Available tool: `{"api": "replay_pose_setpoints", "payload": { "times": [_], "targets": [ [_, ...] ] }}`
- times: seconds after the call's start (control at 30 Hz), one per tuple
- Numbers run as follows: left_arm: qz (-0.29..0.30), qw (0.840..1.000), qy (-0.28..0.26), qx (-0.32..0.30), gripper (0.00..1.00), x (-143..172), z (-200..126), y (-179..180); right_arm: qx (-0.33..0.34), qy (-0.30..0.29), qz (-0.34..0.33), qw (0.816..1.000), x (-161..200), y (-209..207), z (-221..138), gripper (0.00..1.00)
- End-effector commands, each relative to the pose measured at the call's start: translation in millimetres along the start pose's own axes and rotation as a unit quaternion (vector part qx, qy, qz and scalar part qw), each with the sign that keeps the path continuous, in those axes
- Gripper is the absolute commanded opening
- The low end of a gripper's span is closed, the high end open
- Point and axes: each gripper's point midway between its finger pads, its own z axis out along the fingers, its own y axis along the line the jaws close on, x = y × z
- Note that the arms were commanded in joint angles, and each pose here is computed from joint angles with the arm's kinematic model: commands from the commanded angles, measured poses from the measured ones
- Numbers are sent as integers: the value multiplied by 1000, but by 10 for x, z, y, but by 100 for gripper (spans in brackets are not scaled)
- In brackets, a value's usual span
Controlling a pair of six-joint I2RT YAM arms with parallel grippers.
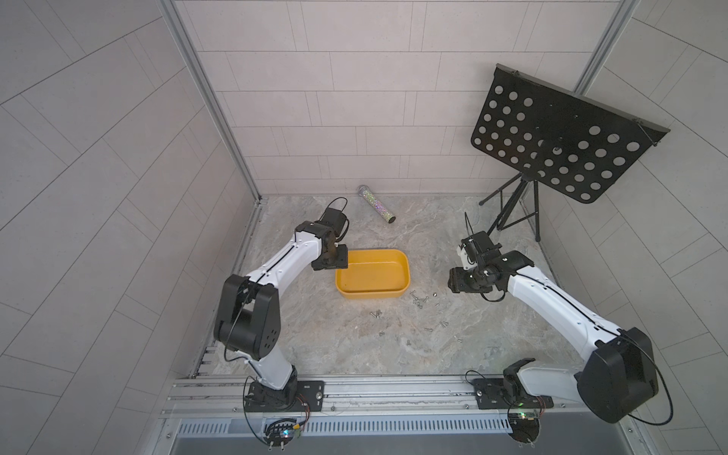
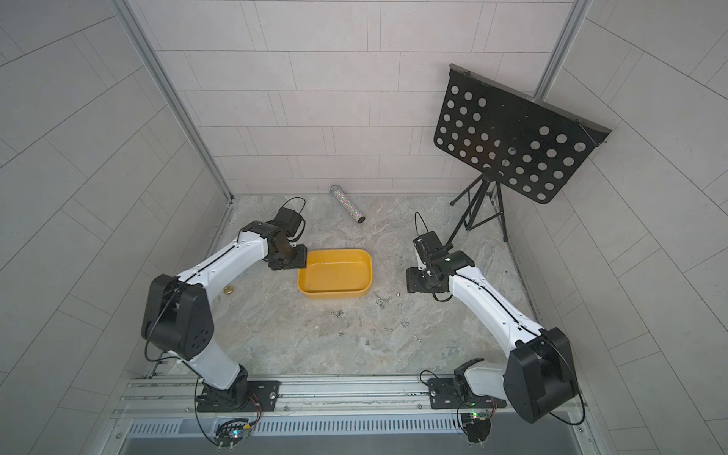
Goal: Put the screws on the desktop into the storage box
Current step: Adjust the storage box at the center of the board, then pick up the screw from the center of the board.
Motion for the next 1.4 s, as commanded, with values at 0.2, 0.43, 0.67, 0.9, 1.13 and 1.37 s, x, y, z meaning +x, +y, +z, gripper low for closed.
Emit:
{"api": "replay_pose_setpoints", "payload": {
  "times": [0.2,0.43,0.67,0.9,1.13,1.37],
  "targets": [
    [45,993,-102,-23,49,-67,-819,262,-6,17,25,1000,108,20,94,33],
    [69,988,-123,-59,46,38,-840,464,0,70,28,997,95,78,242,41],
    [54,988,-115,-91,36,107,-617,589,11,82,18,996,68,67,358,43],
    [41,992,-92,-69,40,116,-500,603,16,107,4,994,77,95,484,42],
    [40,994,-84,-64,41,158,-474,603,25,121,-14,992,48,161,603,38],
    [42,994,-74,-67,41,193,-445,615,41,137,-23,989,63,204,730,31]
  ]
}}
